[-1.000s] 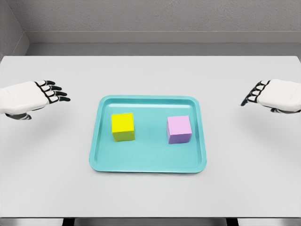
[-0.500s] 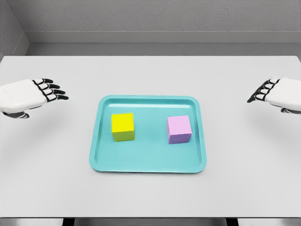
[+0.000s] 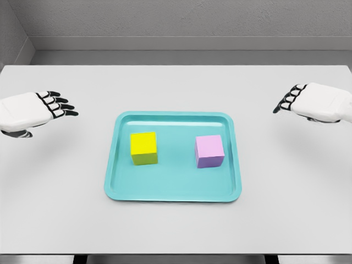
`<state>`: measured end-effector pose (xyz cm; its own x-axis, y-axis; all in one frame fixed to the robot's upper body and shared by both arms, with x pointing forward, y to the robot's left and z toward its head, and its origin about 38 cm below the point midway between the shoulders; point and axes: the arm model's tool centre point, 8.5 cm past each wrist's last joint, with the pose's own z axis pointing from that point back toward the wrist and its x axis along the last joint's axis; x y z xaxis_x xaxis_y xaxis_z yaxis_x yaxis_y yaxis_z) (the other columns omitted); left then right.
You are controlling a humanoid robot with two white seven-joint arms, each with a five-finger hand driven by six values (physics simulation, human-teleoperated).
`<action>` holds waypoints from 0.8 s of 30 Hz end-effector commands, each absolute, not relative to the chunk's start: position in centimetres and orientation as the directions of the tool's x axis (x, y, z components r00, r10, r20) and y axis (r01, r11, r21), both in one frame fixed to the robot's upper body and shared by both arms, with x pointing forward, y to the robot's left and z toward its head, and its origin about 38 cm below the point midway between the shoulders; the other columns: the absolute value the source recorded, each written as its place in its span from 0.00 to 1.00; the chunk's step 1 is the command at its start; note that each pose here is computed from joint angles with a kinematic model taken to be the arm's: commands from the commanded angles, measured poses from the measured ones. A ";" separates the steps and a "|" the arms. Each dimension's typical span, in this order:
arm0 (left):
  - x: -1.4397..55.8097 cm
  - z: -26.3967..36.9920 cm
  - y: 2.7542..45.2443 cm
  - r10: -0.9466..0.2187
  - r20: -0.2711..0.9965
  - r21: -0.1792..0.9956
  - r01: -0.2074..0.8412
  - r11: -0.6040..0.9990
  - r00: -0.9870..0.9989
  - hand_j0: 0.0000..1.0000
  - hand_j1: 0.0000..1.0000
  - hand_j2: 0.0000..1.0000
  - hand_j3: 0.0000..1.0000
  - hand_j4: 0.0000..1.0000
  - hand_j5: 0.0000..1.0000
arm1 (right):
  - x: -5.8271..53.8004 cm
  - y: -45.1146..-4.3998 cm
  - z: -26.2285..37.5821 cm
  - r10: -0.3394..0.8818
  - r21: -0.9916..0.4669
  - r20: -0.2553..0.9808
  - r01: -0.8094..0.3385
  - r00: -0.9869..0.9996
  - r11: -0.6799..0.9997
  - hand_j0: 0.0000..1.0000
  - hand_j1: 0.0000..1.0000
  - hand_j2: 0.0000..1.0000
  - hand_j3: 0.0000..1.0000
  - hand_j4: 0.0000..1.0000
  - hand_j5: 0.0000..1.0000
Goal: Push two cubes
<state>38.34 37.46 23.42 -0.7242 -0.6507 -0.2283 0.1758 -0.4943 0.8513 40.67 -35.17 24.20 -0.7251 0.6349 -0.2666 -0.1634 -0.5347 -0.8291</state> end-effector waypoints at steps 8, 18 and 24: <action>38.6 21.0 35.2 -0.641 -0.169 0.864 0.200 -0.462 -0.749 1.00 1.00 1.00 1.00 1.00 1.00 | 40.6 -32.6 17.7 0.609 -0.798 -0.145 -0.272 -0.779 -0.538 0.70 0.70 0.70 0.70 0.70 0.70; 39.7 20.0 30.6 -0.570 -0.145 0.851 0.192 -0.489 -0.809 0.79 0.79 0.79 0.79 0.79 0.79 | 40.9 -31.7 16.4 0.617 -0.810 -0.103 -0.294 -0.780 -0.507 0.68 0.68 0.68 0.68 0.68 0.68; 39.6 19.6 29.2 -0.543 -0.133 0.854 0.183 -0.488 -0.829 0.76 0.76 0.76 0.76 0.76 0.76 | 39.7 -29.0 18.7 0.546 -0.843 -0.132 -0.196 -0.827 -0.500 0.67 0.67 0.67 0.67 0.67 0.67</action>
<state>39.70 29.63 19.73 -0.8238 -0.5491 -0.1406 0.1826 -0.4919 0.8513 40.03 -29.79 17.94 -0.8150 0.5662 -0.1233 -0.2253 -0.5057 -0.8328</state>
